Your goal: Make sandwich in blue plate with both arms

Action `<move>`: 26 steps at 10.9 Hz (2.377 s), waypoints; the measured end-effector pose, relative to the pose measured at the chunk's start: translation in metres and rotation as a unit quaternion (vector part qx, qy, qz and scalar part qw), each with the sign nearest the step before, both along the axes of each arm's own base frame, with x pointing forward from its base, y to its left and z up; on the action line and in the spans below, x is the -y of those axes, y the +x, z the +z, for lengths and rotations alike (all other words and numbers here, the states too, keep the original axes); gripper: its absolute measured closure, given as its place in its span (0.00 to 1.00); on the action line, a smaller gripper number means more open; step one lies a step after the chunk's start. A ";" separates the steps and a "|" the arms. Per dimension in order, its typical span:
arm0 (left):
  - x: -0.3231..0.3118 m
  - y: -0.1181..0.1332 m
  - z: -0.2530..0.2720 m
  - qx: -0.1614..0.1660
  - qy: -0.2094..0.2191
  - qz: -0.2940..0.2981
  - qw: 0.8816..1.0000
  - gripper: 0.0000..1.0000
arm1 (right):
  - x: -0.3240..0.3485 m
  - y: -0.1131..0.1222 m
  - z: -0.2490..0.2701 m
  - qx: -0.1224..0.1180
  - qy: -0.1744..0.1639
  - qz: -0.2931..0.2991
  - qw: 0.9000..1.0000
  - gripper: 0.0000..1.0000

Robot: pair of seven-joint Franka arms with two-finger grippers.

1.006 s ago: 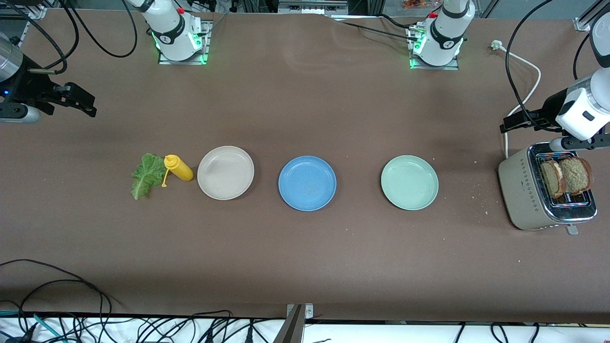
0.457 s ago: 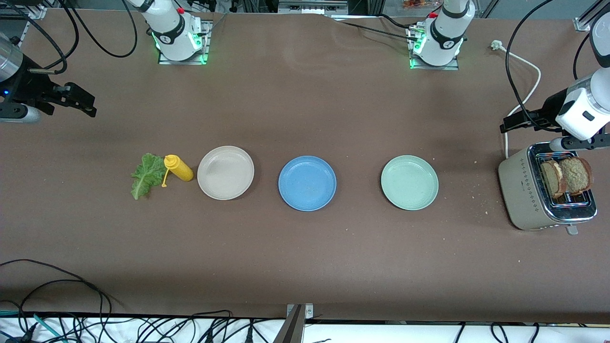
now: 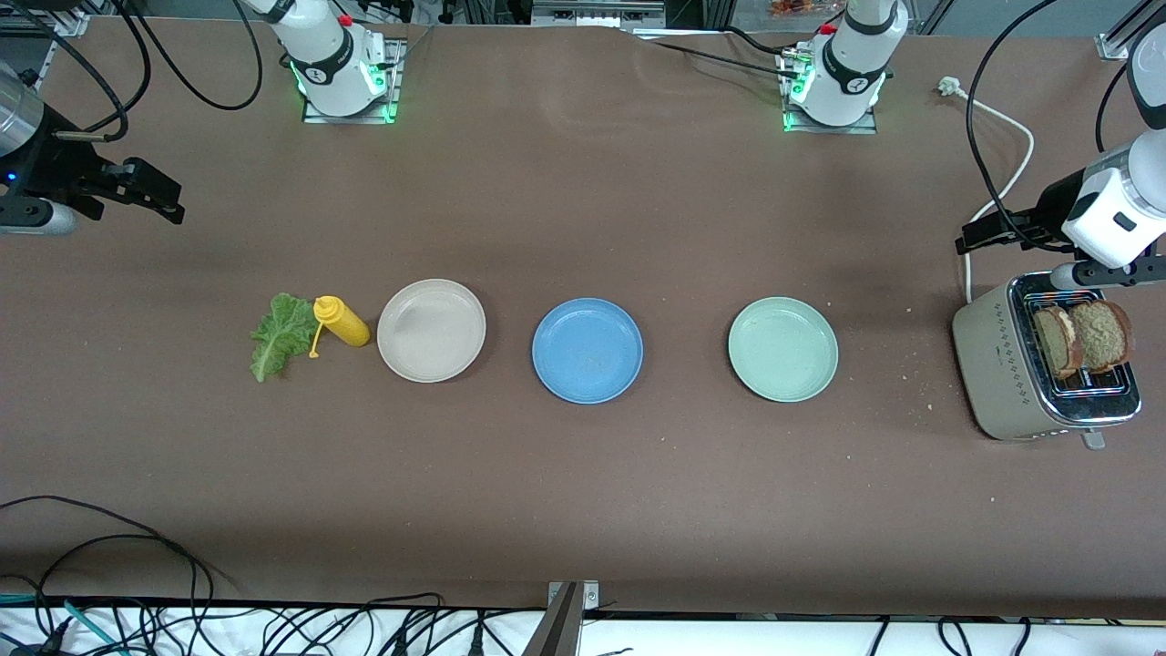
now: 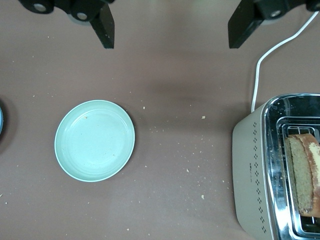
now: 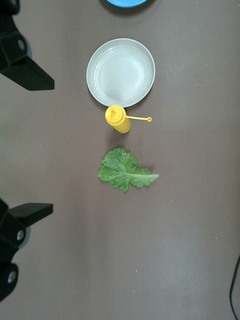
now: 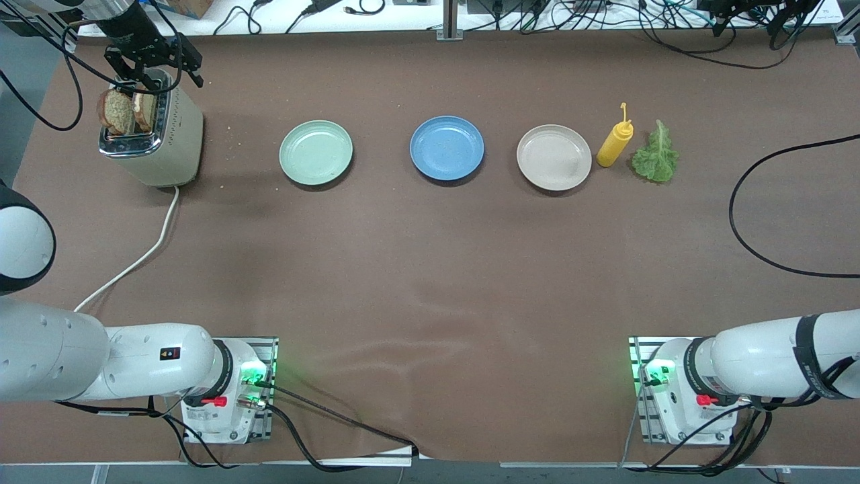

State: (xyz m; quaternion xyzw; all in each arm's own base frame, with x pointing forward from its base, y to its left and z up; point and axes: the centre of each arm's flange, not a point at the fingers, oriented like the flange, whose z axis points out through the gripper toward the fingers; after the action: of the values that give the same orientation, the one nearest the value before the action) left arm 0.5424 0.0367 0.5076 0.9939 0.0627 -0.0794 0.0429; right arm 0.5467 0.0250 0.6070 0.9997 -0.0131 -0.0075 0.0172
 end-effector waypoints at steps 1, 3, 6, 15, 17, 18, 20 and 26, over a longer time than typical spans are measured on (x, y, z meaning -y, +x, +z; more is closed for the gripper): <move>0.000 0.000 0.000 0.000 0.000 0.000 1.000 0.00 | 0.000 0.000 0.000 0.000 0.000 0.000 1.000 0.00; 0.000 0.000 0.000 0.000 0.000 0.000 1.000 0.00 | 0.000 0.000 0.000 0.000 0.000 0.000 1.000 0.00; 0.000 0.000 0.000 -0.001 0.000 0.000 1.000 0.00 | -0.001 0.000 0.000 0.000 0.000 0.001 1.000 0.00; 0.000 -0.001 -0.001 -0.003 0.000 0.000 1.000 0.00 | -0.002 0.000 0.000 0.000 0.000 0.002 1.000 0.00; 0.000 -0.001 -0.001 -0.003 0.000 0.000 1.000 0.00 | -0.002 0.000 0.000 0.000 0.000 0.002 1.000 0.00; 0.000 -0.001 -0.001 -0.003 0.000 0.000 1.000 0.00 | -0.002 0.000 0.000 0.000 0.000 0.002 1.000 0.00; 0.000 -0.001 -0.001 -0.003 0.000 0.000 1.000 0.00 | -0.002 0.000 0.000 0.000 0.000 0.002 1.000 0.00; -0.041 -0.002 0.006 0.003 0.015 0.030 0.999 0.00 | -0.002 0.000 0.000 0.000 0.000 0.002 1.000 0.00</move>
State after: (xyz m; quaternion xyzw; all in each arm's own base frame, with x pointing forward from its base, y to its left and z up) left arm 0.5401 0.0778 0.5132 0.9924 0.0932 -0.0738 0.0302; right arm 0.5467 0.0272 0.6070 0.9998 -0.0112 -0.0075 0.0173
